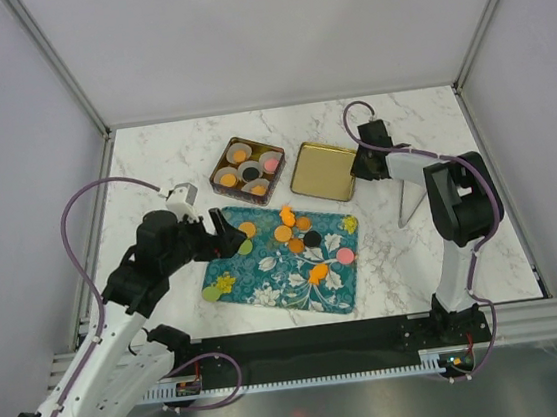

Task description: Pack the cookies

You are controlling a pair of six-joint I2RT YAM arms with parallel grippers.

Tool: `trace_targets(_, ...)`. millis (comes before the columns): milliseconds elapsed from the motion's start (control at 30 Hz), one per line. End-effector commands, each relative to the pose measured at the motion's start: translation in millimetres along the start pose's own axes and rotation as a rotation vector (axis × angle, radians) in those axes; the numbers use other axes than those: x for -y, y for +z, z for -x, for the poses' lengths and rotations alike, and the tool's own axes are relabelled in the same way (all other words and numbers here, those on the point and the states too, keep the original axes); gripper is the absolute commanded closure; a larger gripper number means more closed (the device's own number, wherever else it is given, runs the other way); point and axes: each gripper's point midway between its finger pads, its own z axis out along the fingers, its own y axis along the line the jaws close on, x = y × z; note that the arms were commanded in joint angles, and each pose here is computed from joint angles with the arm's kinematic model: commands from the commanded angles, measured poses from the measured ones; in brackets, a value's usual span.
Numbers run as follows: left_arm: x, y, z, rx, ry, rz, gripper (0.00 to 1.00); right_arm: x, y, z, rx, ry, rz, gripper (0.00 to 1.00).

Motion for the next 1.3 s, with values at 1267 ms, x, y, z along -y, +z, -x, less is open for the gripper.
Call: trace_targets(1267, 85.8, 164.2, 117.4, 0.073, -0.162, -0.322, 0.11, -123.5, -194.8, 6.1, 0.008, -0.166, 0.557, 1.0)
